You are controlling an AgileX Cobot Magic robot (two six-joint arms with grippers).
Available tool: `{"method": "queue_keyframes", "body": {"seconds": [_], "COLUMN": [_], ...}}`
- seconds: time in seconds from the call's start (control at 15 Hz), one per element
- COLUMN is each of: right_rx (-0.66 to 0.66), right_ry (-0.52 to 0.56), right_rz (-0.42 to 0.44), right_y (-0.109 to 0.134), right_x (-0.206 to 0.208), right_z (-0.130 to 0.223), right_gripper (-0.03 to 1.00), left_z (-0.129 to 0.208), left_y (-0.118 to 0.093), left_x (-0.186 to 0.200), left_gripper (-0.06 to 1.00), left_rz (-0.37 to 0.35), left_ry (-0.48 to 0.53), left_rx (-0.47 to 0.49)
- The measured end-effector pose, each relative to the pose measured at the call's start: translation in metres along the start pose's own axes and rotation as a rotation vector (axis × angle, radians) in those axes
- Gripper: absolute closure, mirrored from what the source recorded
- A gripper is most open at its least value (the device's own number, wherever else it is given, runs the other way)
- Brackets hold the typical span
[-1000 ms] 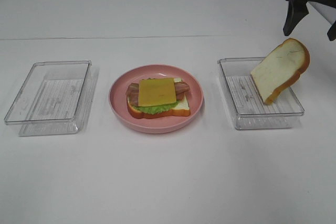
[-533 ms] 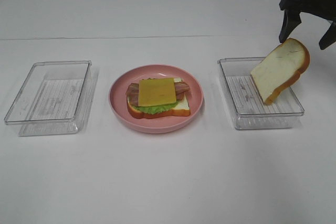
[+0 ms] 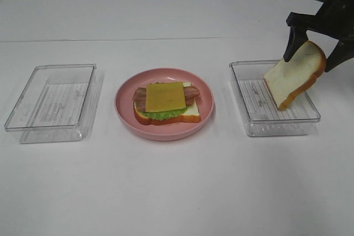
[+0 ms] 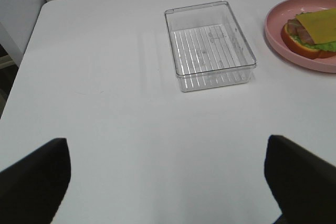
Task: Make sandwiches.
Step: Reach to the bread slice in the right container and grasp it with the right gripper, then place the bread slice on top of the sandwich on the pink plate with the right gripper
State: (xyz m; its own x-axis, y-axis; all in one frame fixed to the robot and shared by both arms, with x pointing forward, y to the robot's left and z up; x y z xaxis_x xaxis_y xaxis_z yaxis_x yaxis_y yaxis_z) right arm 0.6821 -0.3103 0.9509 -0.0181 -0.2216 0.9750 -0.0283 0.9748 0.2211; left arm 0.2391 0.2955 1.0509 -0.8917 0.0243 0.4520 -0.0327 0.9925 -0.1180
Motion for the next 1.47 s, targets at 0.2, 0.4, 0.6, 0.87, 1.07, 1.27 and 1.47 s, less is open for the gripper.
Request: {"method": "queue_keyframes", "body": {"seconds": [0.2, 0.4, 0.6, 0.87, 1.07, 1.27, 1.47], "right_rx": [0.000, -0.003, -0.003, -0.003, -0.003, -0.004, -0.005], "right_ry": [0.011, 0.024, 0.023, 0.023, 0.023, 0.026, 0.037], "right_rz": [-0.043, -0.045, -0.045, -0.045, -0.045, -0.050, -0.054], "right_y": [0.002, 0.001, 0.001, 0.001, 0.001, 0.001, 0.002], "right_x": [-0.008, -0.014, -0.014, -0.014, -0.014, -0.014, -0.014], "right_z": [-0.002, -0.002, -0.002, -0.002, -0.002, -0.002, -0.001], "right_gripper": [0.16, 0.27, 0.50, 0.63, 0.64, 0.73, 0.73], "left_z": [0.000, 0.000, 0.000, 0.000, 0.000, 0.000, 0.000], "left_y": [0.000, 0.000, 0.000, 0.000, 0.000, 0.000, 0.000], "left_x": [0.000, 0.000, 0.000, 0.000, 0.000, 0.000, 0.000], "left_gripper": [0.03, 0.03, 0.03, 0.03, 0.03, 0.03, 0.03], "left_rz": [0.000, 0.000, 0.000, 0.000, 0.000, 0.000, 0.000], "left_ry": [0.000, 0.000, 0.000, 0.000, 0.000, 0.000, 0.000], "left_rx": [0.000, 0.000, 0.000, 0.000, 0.000, 0.000, 0.000]}}
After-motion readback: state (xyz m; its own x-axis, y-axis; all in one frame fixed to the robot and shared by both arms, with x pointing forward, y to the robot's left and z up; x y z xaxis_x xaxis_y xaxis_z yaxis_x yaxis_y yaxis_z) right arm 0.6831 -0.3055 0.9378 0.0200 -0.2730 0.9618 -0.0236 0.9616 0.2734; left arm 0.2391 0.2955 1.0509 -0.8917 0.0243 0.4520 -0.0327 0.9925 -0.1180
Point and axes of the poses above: a point on each arm's last joint axis where the gripper is mounted, x pointing back along that axis away from the gripper, y along the wrist's bending axis when the last joint is at zero, z = x × y, the point moved 1 cm from there along -x, pointing out along that axis toward the gripper, and after that the axes turned 11 degrees about x, right-handed, at the moved point
